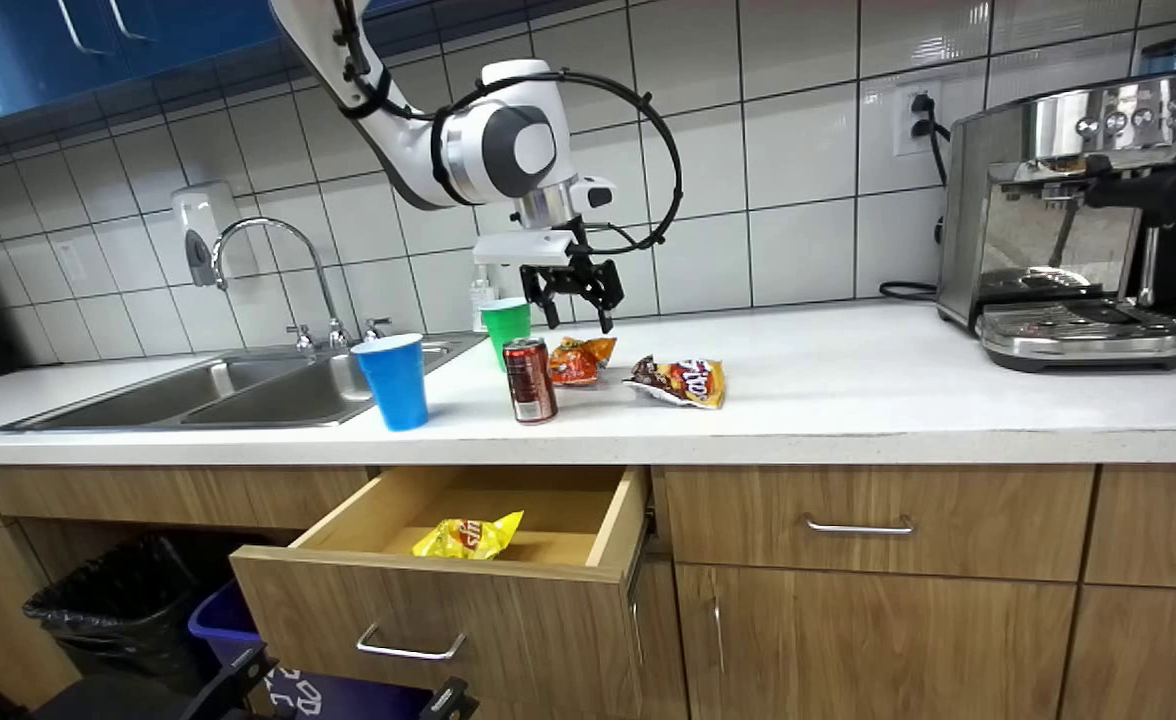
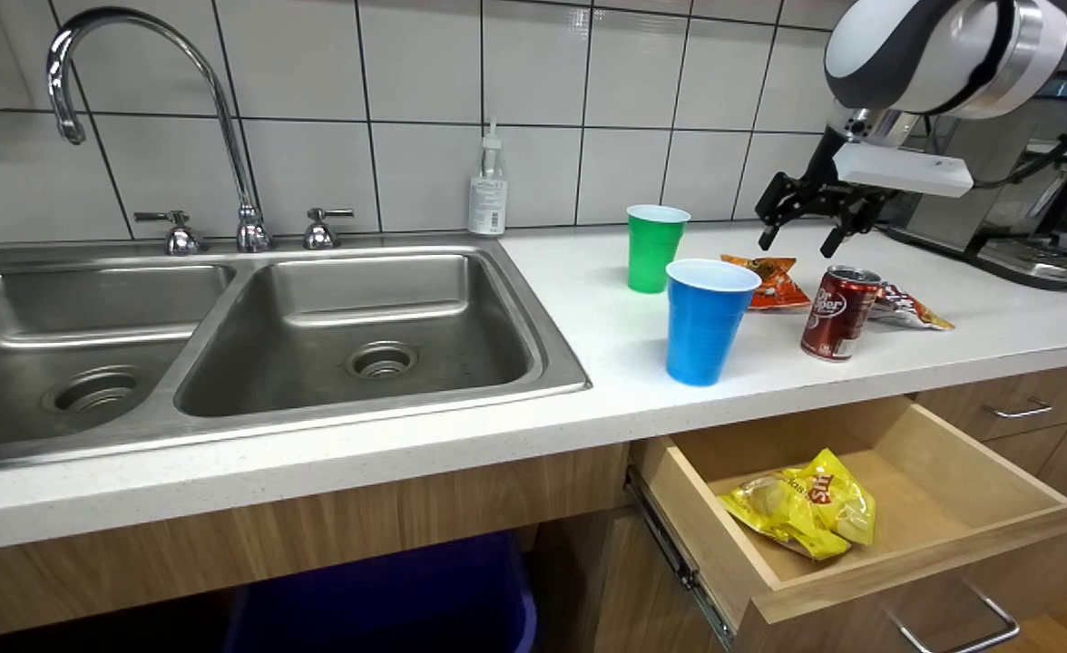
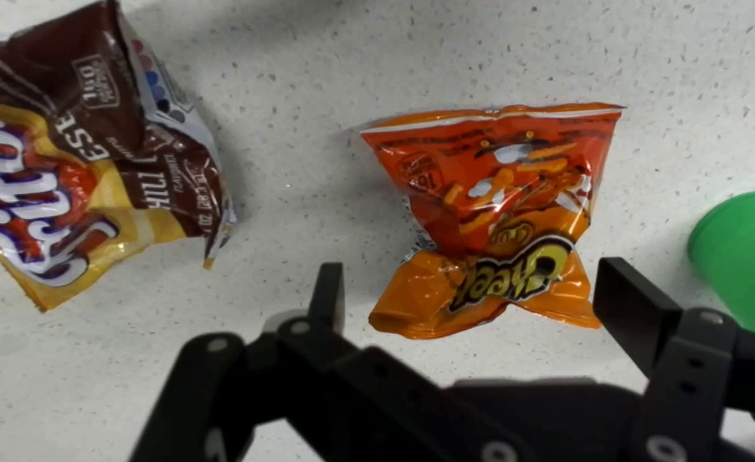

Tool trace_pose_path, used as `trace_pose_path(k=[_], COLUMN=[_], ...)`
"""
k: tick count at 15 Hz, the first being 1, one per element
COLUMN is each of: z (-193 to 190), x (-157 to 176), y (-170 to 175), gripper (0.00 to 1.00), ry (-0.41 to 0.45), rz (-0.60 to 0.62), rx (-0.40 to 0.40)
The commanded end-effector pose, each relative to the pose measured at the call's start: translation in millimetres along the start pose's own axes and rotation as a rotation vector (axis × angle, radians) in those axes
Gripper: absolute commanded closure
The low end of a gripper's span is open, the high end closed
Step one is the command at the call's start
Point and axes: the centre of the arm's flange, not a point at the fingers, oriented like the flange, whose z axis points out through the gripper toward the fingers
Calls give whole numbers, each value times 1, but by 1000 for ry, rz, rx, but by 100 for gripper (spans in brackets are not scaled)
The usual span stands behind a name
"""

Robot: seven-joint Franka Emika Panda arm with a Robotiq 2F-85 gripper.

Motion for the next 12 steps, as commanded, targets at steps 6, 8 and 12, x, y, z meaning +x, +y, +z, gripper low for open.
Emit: trace_pose_path(k=[6, 8, 12], z=[21, 24, 27], x=[25, 25, 26], y=[9, 10, 10], gripper=[0, 0, 0], ry=[3, -3, -6], rz=[91, 95, 99], rx=[6, 2, 2])
